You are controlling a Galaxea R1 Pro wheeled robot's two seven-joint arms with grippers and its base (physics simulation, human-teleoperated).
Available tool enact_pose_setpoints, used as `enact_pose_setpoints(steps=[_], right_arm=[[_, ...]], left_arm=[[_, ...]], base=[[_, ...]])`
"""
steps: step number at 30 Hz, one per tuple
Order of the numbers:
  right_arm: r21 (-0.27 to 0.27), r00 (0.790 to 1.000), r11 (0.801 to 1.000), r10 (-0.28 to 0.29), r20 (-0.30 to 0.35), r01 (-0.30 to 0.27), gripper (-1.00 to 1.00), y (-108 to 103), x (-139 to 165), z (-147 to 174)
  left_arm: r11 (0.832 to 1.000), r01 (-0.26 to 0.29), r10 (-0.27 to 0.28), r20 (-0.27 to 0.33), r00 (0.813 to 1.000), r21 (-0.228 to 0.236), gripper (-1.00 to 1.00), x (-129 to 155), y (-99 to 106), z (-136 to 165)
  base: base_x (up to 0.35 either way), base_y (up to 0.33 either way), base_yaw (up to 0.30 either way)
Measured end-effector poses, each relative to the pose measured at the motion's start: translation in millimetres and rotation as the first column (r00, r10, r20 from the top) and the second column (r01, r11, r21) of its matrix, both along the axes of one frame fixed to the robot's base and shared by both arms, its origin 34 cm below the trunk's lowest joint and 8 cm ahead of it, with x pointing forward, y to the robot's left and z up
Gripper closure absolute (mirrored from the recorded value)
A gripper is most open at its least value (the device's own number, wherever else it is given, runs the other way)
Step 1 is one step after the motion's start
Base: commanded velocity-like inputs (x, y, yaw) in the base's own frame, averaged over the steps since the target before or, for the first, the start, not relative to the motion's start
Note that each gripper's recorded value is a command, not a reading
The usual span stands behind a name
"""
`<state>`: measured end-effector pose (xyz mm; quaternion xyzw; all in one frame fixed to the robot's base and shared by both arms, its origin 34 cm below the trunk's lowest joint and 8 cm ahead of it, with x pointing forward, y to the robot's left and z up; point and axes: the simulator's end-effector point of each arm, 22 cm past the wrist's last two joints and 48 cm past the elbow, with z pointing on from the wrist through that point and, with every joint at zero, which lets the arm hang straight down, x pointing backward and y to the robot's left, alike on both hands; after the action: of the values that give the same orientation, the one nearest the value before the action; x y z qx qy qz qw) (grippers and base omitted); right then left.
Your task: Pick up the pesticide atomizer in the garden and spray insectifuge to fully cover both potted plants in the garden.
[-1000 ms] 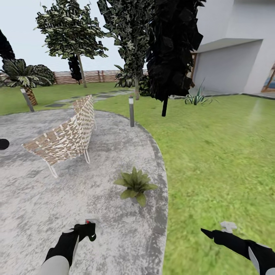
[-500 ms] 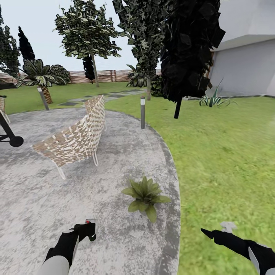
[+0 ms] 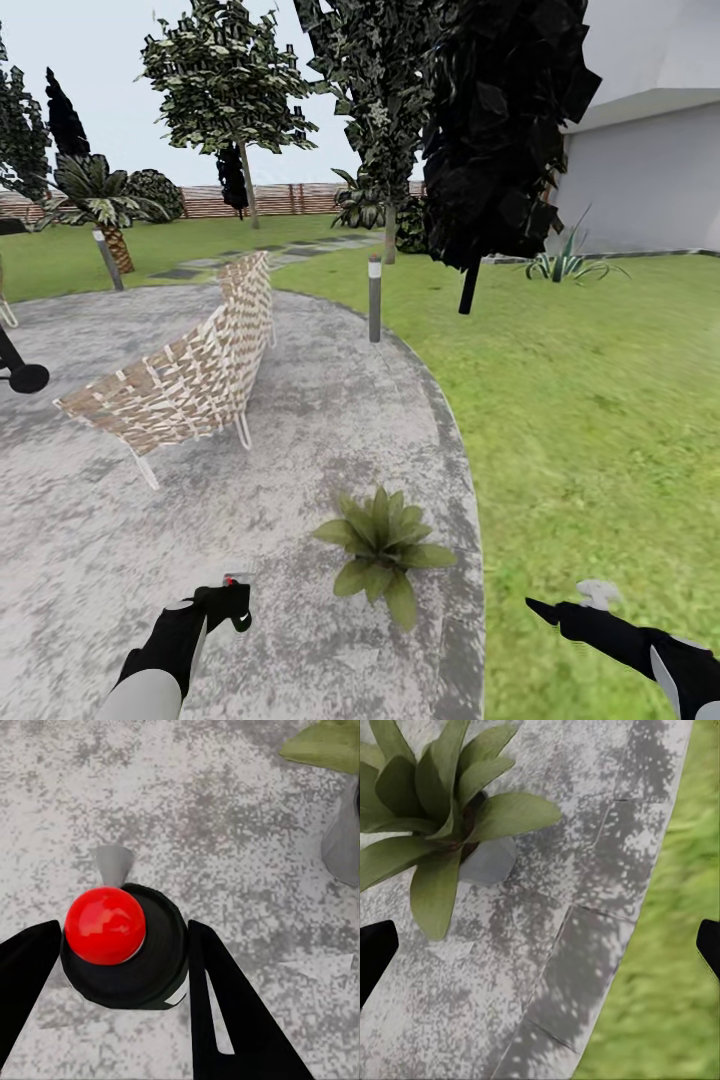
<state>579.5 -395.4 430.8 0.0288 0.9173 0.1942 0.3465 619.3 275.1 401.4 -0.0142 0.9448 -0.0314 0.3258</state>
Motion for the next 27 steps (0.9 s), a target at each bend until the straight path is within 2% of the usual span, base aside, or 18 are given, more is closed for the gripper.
enact_pose_setpoints(steps=[3, 7, 13, 27], right_arm=[[0.0, 1.0, 1.0, 0.0, 0.0, 0.0, -1.0, 0, 0, 0], [0.0, 1.0, 1.0, 0.0, -0.001, 0.0, -1.0, 0, 0, 0], [-0.001, 1.0, 1.0, 0.0, -0.001, 0.0, -1.0, 0, 0, -1], [-0.001, 1.0, 1.0, 0.0, -0.001, 0.0, -1.0, 0, 6, 29]], left_arm=[[1.0, -0.001, 0.001, -0.005, 1.0, -0.001, 1.0, -1, 0, -1], [1.0, -0.008, 0.008, -0.045, 0.999, -0.009, 1.0, -8, 0, -6], [1.0, -0.011, 0.01, -0.058, 0.998, -0.011, 1.0, -10, -1, -8], [1.0, -0.011, 0.01, -0.059, 0.998, -0.012, 1.0, -4, -1, 22]], base=[[0.173, 0.0, 0.0], [0.033, 0.0, 0.0], [0.001, 0.0, 0.0], [0.0, 0.0, 0.0]])
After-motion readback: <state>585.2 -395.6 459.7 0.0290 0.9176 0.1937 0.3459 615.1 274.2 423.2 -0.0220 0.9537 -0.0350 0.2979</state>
